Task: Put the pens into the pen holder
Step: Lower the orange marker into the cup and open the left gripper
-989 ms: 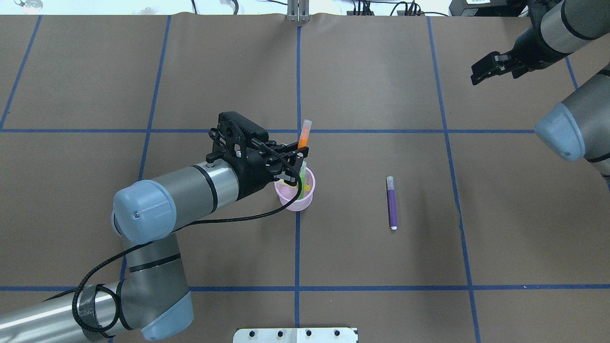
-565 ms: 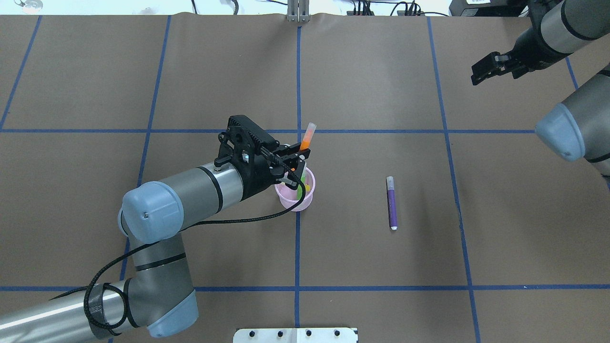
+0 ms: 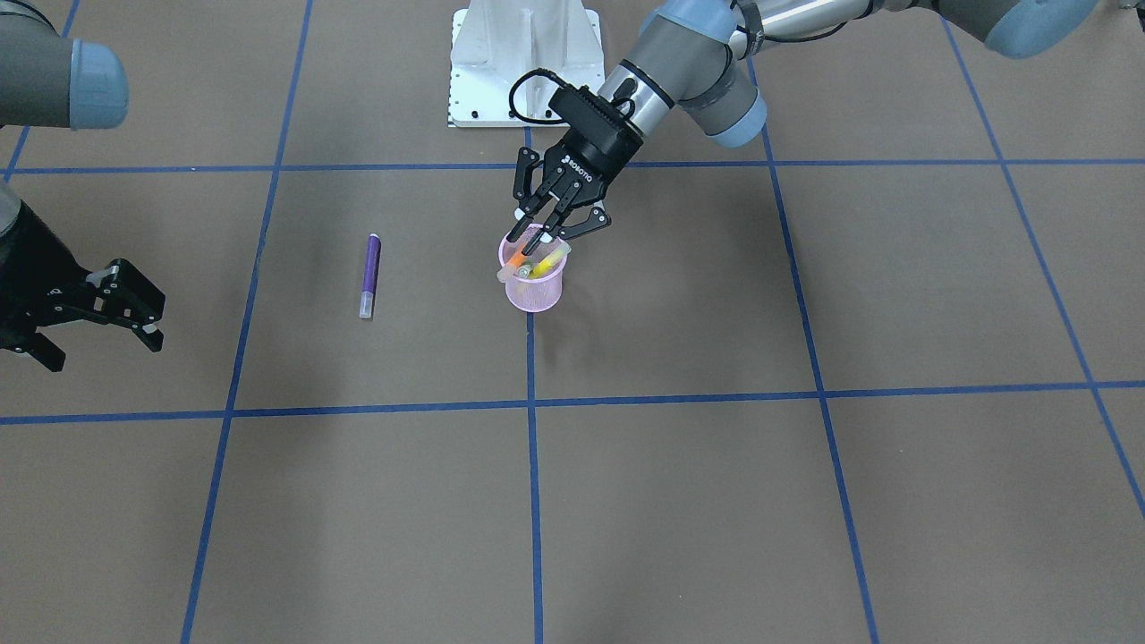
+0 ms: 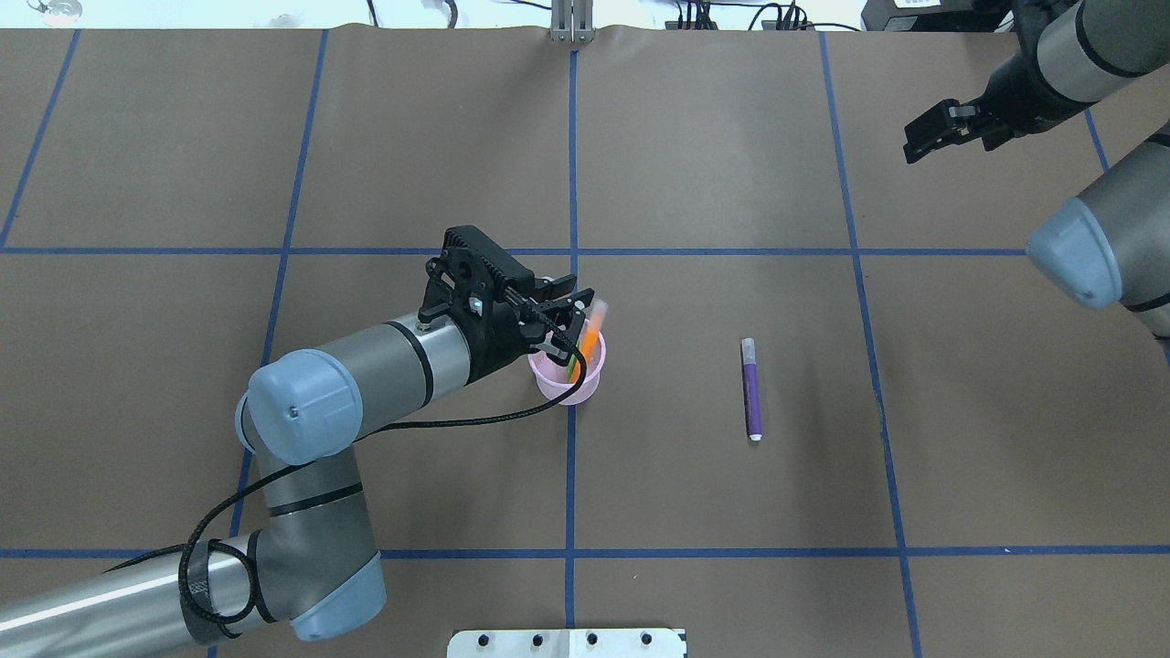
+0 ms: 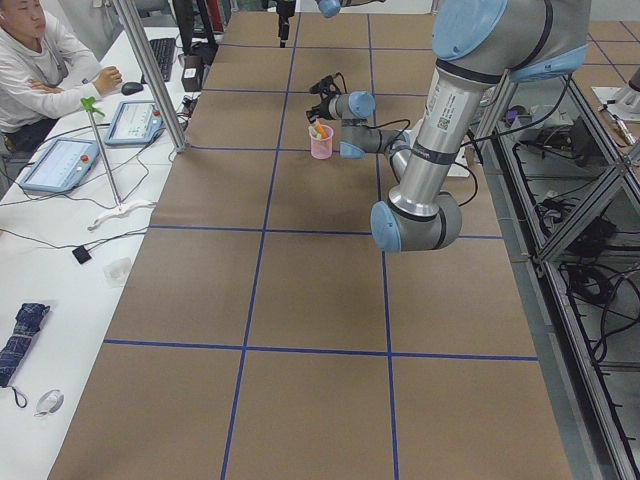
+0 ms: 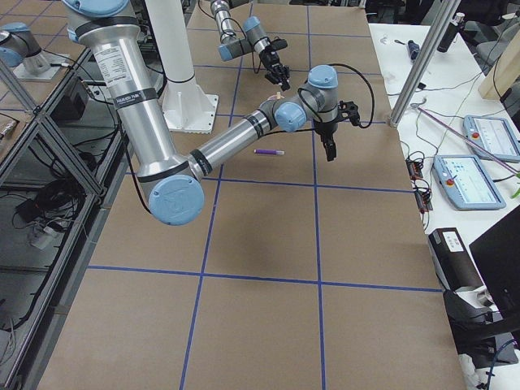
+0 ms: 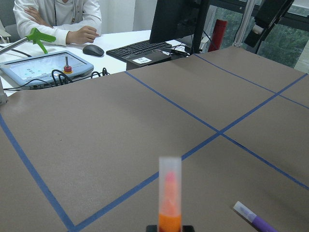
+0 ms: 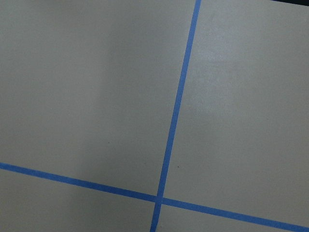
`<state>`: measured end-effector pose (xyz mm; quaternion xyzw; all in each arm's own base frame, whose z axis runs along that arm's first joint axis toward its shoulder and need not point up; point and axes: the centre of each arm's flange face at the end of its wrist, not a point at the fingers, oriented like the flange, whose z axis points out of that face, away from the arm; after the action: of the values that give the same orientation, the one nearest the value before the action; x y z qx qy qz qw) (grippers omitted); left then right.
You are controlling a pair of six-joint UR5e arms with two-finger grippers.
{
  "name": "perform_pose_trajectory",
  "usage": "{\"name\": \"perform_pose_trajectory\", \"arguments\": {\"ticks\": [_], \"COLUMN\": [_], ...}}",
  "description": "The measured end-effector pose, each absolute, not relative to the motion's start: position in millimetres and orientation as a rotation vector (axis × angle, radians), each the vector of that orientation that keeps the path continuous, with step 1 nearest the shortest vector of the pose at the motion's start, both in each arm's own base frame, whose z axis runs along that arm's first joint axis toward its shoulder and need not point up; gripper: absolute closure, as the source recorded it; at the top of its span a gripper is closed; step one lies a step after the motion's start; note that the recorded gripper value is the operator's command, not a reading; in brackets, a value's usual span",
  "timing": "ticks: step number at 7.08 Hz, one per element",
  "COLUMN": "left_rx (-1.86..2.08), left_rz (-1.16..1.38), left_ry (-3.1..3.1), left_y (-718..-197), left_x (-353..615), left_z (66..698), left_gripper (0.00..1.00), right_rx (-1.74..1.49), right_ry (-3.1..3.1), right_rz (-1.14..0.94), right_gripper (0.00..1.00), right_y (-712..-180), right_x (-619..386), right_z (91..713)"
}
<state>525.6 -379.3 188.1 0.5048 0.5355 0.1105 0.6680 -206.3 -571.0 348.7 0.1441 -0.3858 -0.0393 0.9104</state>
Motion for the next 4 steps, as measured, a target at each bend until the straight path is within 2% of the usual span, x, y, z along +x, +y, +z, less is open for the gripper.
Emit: {"name": "perform_pose_trajectory", "arguments": {"ticks": [1,4], "left_rx": [1.140,1.096], "left_rz": [0.247,0.180], "left_ry": [1.208,1.269], "left_y": [-379.3,-377.7], "left_x": [525.8,522.4], "left_z": [187.6,177.0], "left_gripper": [0.01,0.00], "right_rx": [0.297,0.298], "right_ry": [-0.795,-0.796], "right_rz": [-0.081,-0.081], "right_gripper": [0.00,0.00], "right_y": [-571.0,-570.6], "right_x": [-206.3,-206.1], "right_z": [348.7,348.2]}}
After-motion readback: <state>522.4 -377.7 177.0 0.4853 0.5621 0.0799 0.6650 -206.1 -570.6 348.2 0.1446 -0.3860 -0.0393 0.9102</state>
